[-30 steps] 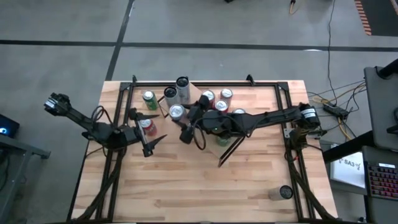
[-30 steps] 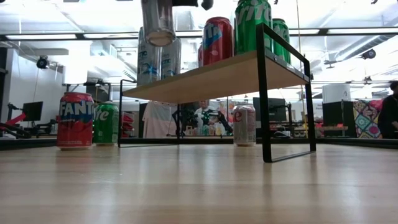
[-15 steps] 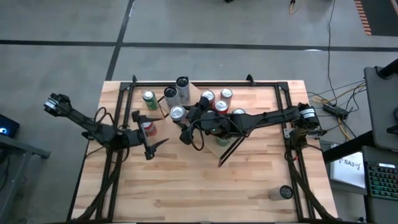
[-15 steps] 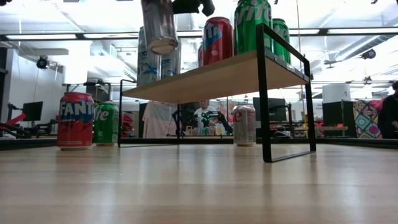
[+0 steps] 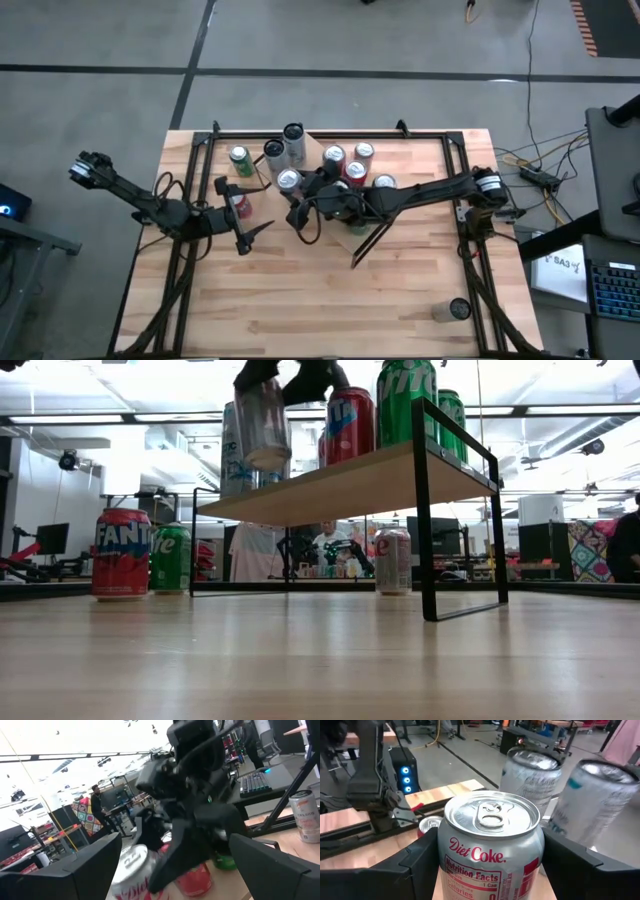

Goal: Place canned beverage on shelf
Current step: Put the silver soda can on the shelf aligned with the other silver soda can

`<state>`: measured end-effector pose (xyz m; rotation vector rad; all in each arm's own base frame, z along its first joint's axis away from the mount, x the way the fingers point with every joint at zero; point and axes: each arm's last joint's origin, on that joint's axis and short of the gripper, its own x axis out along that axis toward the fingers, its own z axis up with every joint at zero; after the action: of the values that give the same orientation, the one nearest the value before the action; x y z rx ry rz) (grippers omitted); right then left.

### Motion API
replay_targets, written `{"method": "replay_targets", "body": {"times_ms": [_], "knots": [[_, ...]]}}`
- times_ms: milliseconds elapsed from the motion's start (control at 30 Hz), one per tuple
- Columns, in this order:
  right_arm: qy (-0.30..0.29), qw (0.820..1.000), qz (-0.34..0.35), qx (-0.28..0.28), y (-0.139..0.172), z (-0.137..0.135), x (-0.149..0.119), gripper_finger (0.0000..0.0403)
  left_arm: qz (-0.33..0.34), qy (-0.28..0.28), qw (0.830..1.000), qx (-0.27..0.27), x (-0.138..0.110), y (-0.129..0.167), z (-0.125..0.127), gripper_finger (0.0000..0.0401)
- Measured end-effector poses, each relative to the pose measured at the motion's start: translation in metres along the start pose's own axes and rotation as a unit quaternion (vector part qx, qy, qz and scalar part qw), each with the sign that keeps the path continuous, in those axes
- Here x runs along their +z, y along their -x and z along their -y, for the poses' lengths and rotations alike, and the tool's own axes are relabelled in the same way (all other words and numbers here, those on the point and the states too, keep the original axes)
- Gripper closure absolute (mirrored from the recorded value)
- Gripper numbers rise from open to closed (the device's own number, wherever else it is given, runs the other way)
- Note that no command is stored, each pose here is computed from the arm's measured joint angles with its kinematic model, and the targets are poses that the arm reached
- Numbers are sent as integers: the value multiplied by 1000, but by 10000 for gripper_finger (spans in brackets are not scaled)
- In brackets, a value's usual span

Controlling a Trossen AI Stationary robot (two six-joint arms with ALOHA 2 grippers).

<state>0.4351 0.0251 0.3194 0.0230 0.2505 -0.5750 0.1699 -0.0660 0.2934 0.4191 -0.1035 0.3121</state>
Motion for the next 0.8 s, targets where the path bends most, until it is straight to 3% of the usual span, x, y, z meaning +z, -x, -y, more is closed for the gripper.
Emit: {"method": "replay_targets", "body": {"times_ms": [233, 633, 800], "knots": [[13, 1000, -3, -26, -6, -3, -8, 127, -1, 1, 1000, 0, 0, 0, 0, 46], [25, 999, -7, -25, -6, -3, -9, 127, -3, 0, 1000, 0, -1, 0, 0, 46], [41, 999, 3, -18, -2, -6, -5, 127, -16, -4, 1000, 0, -12, 0, 2, 46]]}}
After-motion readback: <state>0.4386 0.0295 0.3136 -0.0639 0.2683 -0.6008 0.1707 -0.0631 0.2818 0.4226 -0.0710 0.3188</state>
